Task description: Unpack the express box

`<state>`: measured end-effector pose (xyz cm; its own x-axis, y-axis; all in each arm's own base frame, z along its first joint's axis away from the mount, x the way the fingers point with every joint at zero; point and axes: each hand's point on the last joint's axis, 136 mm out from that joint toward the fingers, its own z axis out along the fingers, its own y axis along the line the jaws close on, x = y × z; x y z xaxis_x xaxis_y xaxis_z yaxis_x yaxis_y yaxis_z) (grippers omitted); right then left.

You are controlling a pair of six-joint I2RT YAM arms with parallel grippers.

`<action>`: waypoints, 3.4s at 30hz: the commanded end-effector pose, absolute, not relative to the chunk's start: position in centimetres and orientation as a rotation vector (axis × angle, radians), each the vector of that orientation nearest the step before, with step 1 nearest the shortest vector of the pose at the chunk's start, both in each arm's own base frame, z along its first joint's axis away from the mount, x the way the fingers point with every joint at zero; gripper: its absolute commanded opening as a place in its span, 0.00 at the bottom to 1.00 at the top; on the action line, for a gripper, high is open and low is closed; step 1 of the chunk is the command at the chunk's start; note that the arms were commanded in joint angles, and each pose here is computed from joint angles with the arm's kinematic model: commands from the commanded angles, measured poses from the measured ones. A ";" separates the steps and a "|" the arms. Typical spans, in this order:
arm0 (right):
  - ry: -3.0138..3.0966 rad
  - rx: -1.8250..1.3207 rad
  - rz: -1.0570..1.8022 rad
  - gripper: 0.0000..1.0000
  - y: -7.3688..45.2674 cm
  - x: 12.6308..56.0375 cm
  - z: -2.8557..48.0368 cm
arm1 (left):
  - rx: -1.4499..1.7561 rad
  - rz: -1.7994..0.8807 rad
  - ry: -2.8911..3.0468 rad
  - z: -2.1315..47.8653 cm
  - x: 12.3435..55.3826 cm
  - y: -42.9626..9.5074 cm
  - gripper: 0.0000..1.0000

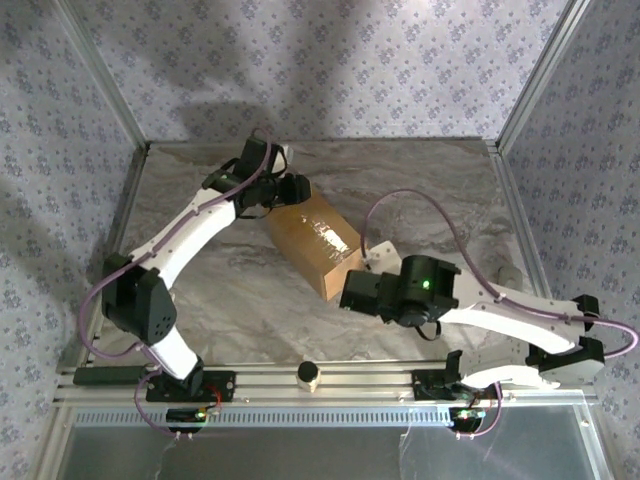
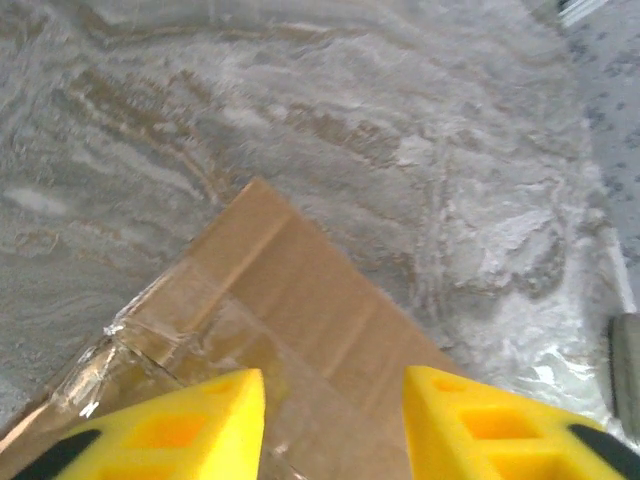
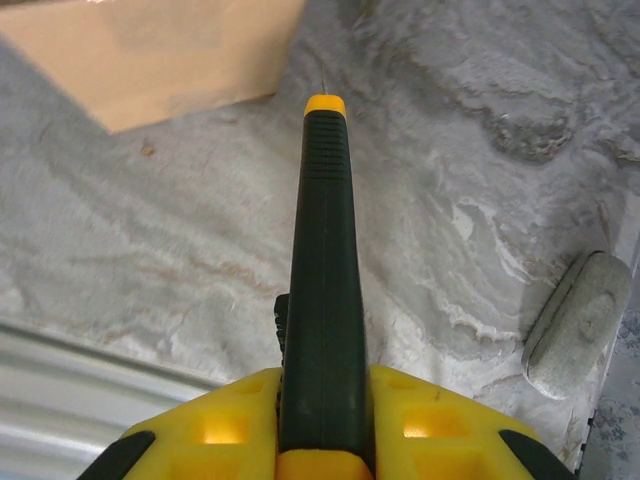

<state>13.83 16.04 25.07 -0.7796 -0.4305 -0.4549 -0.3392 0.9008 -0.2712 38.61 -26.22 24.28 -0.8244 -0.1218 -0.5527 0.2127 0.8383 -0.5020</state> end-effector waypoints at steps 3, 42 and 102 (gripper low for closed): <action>2.456 -0.361 -0.353 0.00 11.9 18.0 26.2 | 0.104 -0.882 2.294 31.1 36.7 -25.7 0.54; 2.617 0.183 -0.988 0.14 2.4 37.4 7.3 | -0.211 -0.645 2.372 26.1 30.0 -12.9 0.54; 2.482 -0.296 0.886 0.76 27.2 28.1 19.7 | -0.157 -0.823 2.501 18.7 33.7 -21.0 0.53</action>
